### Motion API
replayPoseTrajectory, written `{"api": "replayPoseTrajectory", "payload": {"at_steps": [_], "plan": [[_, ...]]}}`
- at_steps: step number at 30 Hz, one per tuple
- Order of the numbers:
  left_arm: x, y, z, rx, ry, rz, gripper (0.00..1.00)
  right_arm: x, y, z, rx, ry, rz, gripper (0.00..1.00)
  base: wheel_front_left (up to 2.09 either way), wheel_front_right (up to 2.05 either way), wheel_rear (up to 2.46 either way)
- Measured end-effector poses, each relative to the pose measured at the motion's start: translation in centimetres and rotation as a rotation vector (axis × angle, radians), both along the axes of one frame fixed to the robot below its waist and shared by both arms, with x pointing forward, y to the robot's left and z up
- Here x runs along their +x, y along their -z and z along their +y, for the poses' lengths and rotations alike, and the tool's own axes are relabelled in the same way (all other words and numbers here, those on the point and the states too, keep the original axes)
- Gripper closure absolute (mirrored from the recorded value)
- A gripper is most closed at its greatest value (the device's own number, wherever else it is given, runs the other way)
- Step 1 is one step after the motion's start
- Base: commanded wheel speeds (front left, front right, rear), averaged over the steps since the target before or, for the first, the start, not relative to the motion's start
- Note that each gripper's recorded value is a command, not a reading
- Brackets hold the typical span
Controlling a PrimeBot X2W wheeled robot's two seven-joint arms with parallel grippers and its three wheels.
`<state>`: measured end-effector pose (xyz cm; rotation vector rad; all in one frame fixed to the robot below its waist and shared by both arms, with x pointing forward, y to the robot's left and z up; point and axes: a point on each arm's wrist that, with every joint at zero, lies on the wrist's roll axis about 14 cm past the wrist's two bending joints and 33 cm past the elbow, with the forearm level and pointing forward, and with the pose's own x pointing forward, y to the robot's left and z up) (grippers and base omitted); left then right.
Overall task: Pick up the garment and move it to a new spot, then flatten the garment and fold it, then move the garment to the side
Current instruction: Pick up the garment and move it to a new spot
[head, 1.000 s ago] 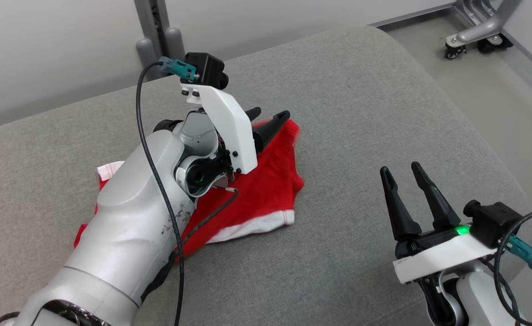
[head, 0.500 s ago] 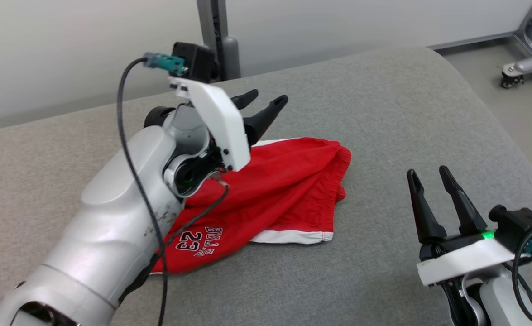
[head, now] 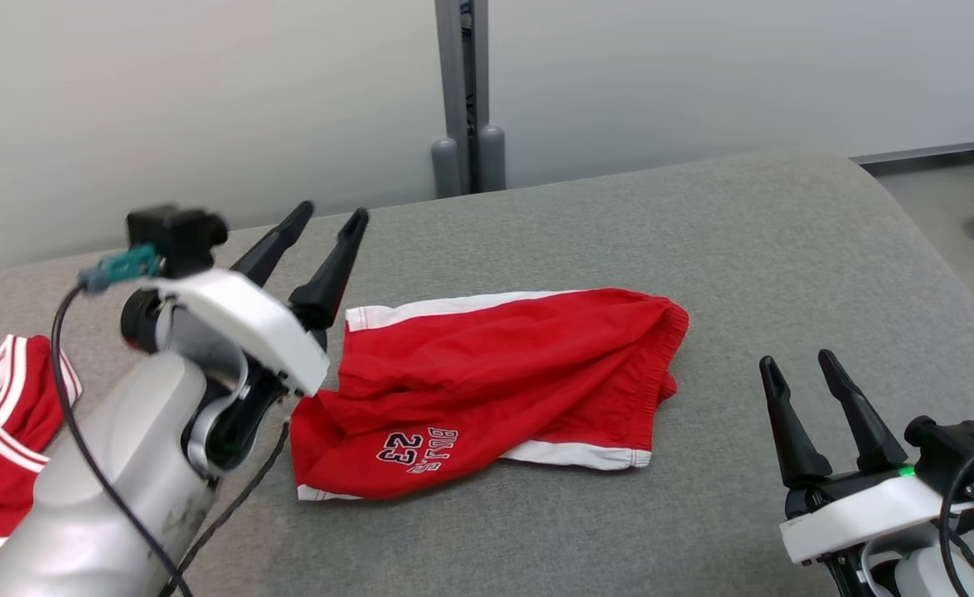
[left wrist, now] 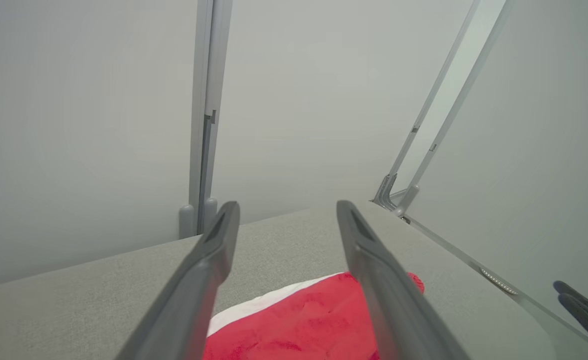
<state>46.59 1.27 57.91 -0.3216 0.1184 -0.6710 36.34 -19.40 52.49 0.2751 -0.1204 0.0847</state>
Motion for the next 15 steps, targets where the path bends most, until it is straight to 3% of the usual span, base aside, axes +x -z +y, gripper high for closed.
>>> {"api": "replayPoseTrajectory", "payload": {"at_steps": [9, 12, 15], "plan": [[-1.7, 1.3, 7.6, -0.053, -0.311, -0.096, 0.0, 0.0, -0.5, 1.2, 0.018, -0.024, -0.022, 0.0, 0.0, 0.0, 0.0], [-2.1, 1.4, 9.7, -0.027, -0.399, -0.131, 0.0, 0.2, -0.6, 1.3, 0.02, -0.026, -0.026, 0.0, 0.0, 0.0, 0.0], [-2.8, 0.7, 11.3, -0.084, -0.482, -0.16, 0.0, 0.4, -1.0, 1.4, 0.013, -0.03, -0.04, 0.0, 0.0, 0.0, 0.0]]}}
